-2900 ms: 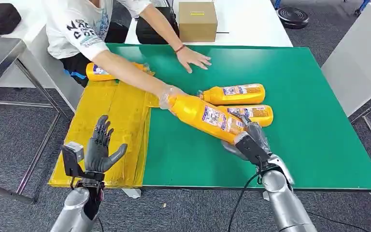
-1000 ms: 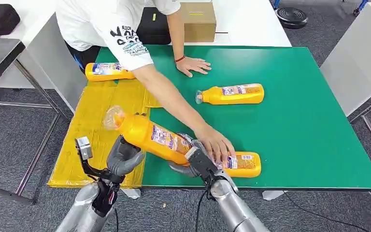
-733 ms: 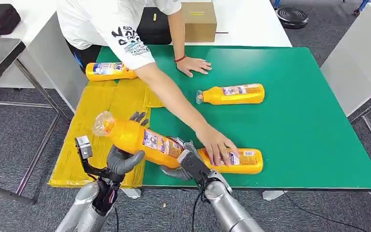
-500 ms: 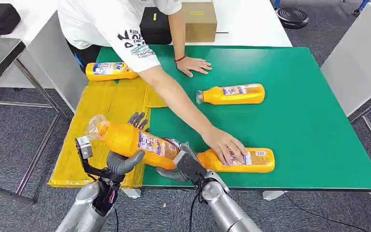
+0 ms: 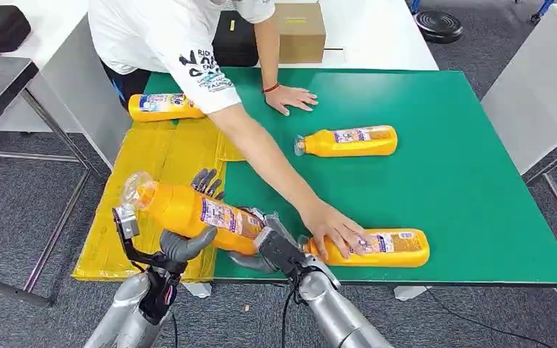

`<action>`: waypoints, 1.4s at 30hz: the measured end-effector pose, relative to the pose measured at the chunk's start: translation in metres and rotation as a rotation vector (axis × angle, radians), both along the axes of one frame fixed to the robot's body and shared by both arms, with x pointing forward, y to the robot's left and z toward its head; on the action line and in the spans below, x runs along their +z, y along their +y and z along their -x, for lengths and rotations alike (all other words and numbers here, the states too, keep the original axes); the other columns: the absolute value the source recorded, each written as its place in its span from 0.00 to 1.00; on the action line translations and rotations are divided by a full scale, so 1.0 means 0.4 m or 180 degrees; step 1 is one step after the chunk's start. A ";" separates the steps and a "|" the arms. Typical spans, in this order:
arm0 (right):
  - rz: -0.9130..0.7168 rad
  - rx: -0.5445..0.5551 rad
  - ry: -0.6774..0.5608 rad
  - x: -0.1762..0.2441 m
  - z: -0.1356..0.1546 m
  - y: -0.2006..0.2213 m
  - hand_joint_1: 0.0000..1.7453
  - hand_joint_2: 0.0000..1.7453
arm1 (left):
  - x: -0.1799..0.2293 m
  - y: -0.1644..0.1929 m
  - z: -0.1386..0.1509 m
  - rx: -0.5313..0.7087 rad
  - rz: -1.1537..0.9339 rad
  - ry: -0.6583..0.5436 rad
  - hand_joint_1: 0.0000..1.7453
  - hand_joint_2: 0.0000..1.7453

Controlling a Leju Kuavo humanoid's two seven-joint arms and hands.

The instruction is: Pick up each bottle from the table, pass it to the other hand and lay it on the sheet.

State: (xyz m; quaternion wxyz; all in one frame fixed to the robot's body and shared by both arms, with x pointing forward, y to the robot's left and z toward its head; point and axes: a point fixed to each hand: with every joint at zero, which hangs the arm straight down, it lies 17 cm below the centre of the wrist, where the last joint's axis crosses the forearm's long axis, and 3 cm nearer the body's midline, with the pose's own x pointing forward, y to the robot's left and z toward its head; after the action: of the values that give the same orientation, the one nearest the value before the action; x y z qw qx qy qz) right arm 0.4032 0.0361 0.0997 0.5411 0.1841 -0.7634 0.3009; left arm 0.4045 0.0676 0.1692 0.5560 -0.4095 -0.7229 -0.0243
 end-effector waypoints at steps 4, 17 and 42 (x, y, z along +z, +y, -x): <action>0.0041 0.0036 0.0001 -0.004 0.002 0.009 1.00 1.00 | 0.000 0.001 0.001 -0.0001 0.0016 0.0000 0.00 1.00; 0.0121 0.0095 0.0021 -0.016 0.002 0.027 1.00 1.00 | 0.015 0.024 0.010 -0.0060 0.0309 0.0043 1.00 1.00; 0.0336 0.0009 0.0014 -0.036 -0.015 0.033 0.00 0.00 | 0.057 0.047 0.027 -0.0117 0.0581 0.0002 1.00 1.00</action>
State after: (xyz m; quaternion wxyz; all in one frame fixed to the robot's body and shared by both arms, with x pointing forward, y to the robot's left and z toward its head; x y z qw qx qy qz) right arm 0.4093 0.0493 0.0852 0.5514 0.1571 -0.7449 0.3411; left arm 0.3935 0.0863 0.1919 0.5160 -0.4717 -0.7143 0.0316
